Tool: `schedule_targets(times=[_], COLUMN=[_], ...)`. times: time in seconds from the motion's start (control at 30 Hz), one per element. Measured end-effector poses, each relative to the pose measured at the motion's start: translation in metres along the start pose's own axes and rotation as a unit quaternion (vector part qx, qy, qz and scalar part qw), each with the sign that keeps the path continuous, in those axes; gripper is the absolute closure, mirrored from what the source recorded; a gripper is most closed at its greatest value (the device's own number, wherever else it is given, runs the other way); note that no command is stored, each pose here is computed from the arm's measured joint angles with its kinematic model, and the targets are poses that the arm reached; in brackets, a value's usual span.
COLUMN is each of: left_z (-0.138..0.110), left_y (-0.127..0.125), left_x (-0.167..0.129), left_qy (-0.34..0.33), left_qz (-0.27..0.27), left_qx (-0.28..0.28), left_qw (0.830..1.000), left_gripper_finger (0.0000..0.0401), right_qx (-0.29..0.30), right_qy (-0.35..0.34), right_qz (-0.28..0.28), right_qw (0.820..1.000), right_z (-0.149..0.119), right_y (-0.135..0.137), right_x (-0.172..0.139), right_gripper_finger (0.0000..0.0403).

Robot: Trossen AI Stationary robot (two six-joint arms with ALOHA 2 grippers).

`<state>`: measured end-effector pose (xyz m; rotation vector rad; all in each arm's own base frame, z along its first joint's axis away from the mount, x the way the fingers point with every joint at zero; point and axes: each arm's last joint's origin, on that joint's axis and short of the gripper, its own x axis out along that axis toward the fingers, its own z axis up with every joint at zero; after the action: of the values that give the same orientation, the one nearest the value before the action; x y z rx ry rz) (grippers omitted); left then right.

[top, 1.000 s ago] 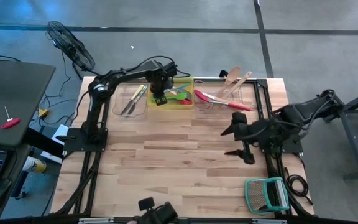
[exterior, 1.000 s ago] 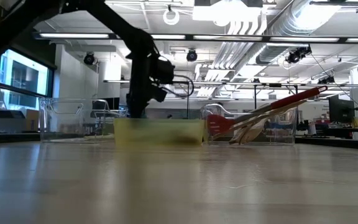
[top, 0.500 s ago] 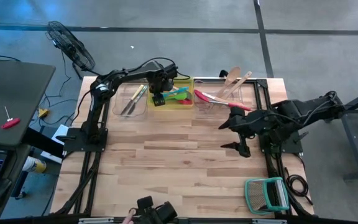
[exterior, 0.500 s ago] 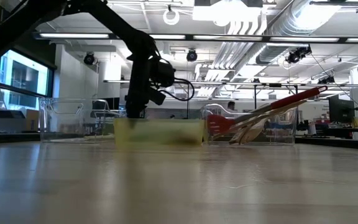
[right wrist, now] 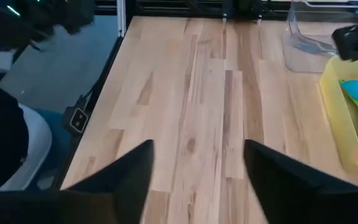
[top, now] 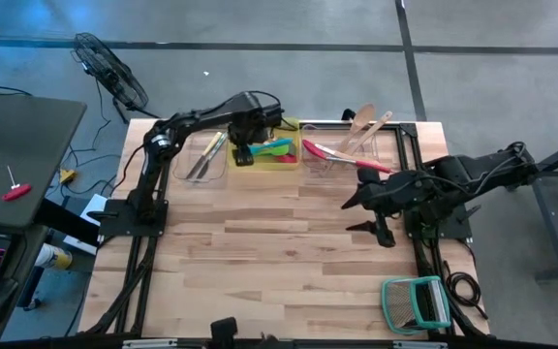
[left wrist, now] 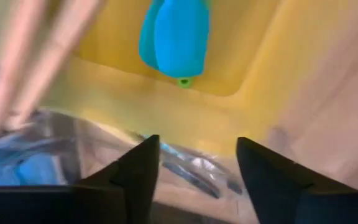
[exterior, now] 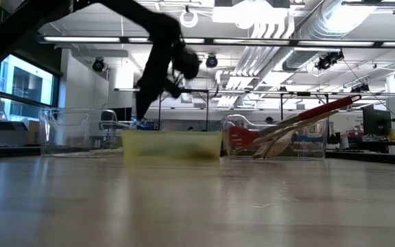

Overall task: Pick & Place Kitchen Items
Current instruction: Return to Home Position

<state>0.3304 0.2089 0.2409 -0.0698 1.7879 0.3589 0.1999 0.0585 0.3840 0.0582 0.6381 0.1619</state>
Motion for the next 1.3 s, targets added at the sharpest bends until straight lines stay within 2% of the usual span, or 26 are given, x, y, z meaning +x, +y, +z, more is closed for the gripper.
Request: schedule_targets(times=[0.17,0.27,0.33,0.43,0.6,0.67,0.77,0.87,0.93,1.03,1.1,1.17,1.23,1.3], left_z=[-0.001,-0.004,-0.019,-0.055,-0.124,-0.160,-0.214,-0.252,-0.271,-0.300,-0.311,-0.316,-0.316,-0.312], left_y=[-0.007,-0.010,-0.013,-0.024,-0.030,-0.031,-0.037,-0.044,-0.049,-0.058,-0.065,-0.072,-0.079,-0.087], left_x=[-0.060,-0.100,-0.133,-0.171,-0.208,-0.225,-0.242,-0.242,-0.235,-0.213,-0.191,-0.163,-0.135,-0.103], left_qy=[-0.065,-0.131,-0.187,-0.260,-0.332,-0.385,-0.452,-0.502,-0.538,-0.599,-0.638,-0.676,-0.716,-0.741], left_qz=[0.046,0.107,0.126,0.139,0.084,0.051,0.030,0.024,0.025,0.018,0.009,0.001,-0.018,-0.030], left_qx=[0.018,0.008,0.006,0.016,-0.024,-0.036,-0.041,-0.049,-0.051,-0.055,-0.055,-0.059,-0.060,-0.055], left_qw=[0.997,0.986,0.974,0.955,0.939,0.921,0.890,0.863,0.841,0.799,0.768,0.734,0.696,0.669], left_gripper_finger=[0.0264,0.0306,0.0341,0.0390,0.0398,0.0399,0.0400,0.0400,0.0400,0.0401,0.0401,0.0401,0.0401,0.0401], right_qx=[-0.012,-0.020,-0.038,-0.048,-0.054,-0.053,-0.048,-0.043,-0.033,-0.018,-0.004,-0.009,-0.021,-0.028], right_qy=[0.001,0.004,0.012,0.006,-0.047,-0.087,-0.154,-0.211,-0.243,-0.287,-0.332,-0.351,-0.346,-0.339], right_qz=[0.014,0.026,0.026,0.008,0.016,0.031,0.039,0.051,0.058,0.070,0.092,0.110,0.112,0.100], right_qw=[1.000,0.999,0.999,0.999,0.997,0.994,0.986,0.975,0.968,0.955,0.939,0.930,0.931,0.935], right_z=[-0.001,-0.003,-0.006,-0.011,-0.021,-0.031,-0.052,-0.080,-0.099,-0.124,-0.132,-0.139,-0.144,-0.149], right_y=[0.001,0.001,0.002,0.001,-0.008,-0.011,-0.018,-0.024,-0.027,-0.030,-0.030,-0.029,-0.028,-0.027], right_x=[-0.003,-0.007,-0.013,-0.033,-0.098,-0.122,-0.148,-0.158,-0.153,-0.137,-0.123,-0.104,-0.083,-0.066], right_gripper_finger=[0.0261,0.0335,0.0382,0.0397,0.0399,0.0399,0.0400,0.0399,0.0400,0.0400,0.0399,0.0399,0.0399,0.0399])
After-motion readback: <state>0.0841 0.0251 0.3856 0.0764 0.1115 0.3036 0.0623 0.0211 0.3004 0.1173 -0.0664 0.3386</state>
